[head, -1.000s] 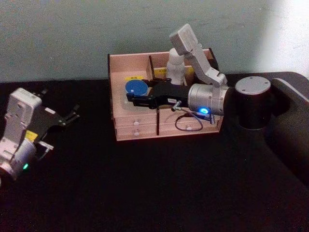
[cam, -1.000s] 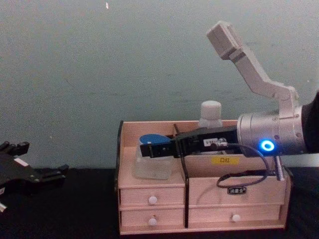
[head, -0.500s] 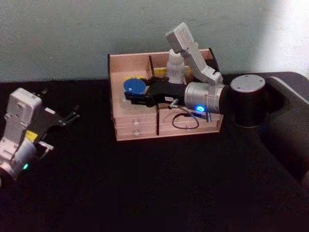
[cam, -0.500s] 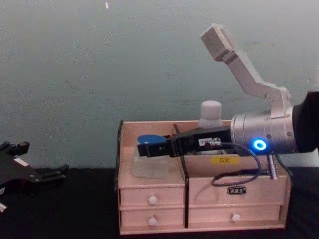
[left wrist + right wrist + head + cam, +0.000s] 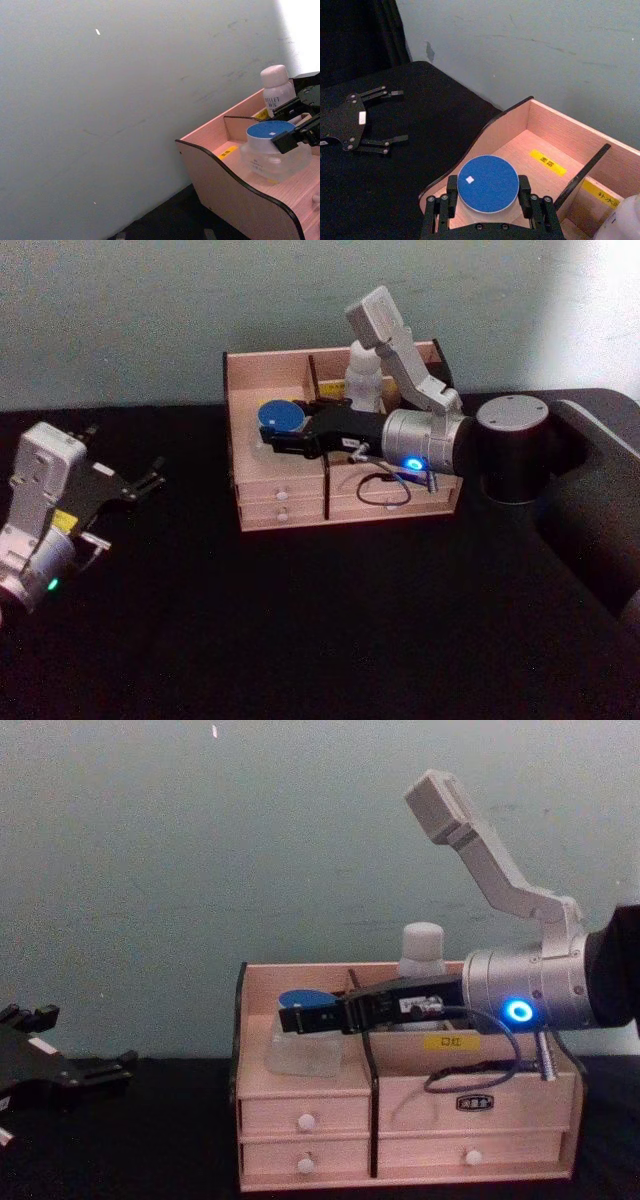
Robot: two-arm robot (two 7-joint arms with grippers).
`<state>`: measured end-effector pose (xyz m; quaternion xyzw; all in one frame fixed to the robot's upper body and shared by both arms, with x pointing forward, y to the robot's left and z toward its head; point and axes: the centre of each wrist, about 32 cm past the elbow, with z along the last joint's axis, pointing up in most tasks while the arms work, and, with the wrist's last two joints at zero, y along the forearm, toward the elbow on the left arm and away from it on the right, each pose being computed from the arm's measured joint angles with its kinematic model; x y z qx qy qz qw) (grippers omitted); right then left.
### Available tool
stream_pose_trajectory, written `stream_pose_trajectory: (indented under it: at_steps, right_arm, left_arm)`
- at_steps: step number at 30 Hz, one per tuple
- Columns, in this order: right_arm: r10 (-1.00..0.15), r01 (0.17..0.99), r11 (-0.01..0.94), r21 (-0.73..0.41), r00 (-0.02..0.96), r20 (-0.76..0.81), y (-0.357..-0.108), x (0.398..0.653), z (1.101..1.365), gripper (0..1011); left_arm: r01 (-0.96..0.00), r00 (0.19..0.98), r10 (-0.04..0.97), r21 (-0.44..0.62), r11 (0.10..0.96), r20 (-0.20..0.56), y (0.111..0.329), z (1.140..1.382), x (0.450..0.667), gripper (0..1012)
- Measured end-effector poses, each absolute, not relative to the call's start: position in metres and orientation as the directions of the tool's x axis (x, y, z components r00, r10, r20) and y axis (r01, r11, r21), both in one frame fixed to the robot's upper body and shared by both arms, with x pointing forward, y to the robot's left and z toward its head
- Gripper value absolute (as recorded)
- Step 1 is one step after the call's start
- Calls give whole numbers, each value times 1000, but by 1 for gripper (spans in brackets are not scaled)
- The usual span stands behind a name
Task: Pick up the facial cleanser and watermelon frost from the table and place them into the tiered storage box.
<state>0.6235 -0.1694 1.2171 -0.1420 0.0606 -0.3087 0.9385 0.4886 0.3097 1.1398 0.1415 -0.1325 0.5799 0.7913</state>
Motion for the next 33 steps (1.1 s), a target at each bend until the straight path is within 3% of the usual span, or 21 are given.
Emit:
stream_pose_trajectory:
  at_steps: [24,27,33]
  right_arm:
    - [-595,560,769,-307,803,-27,-169,623,1216,726]
    - [-596,560,769,-308,803,-27,-169,623,1216,760]
    - [-596,560,769,-308,803,-26,-170,623,1216,928]
  left_arm:
    - [-955,292,880,70,287,374,310,1140,489,1001]
    - [-955,292,880,70,287,374,310,1140,489,1001]
    - [-955,292,880,70,287,374,310,1140,489,1001]
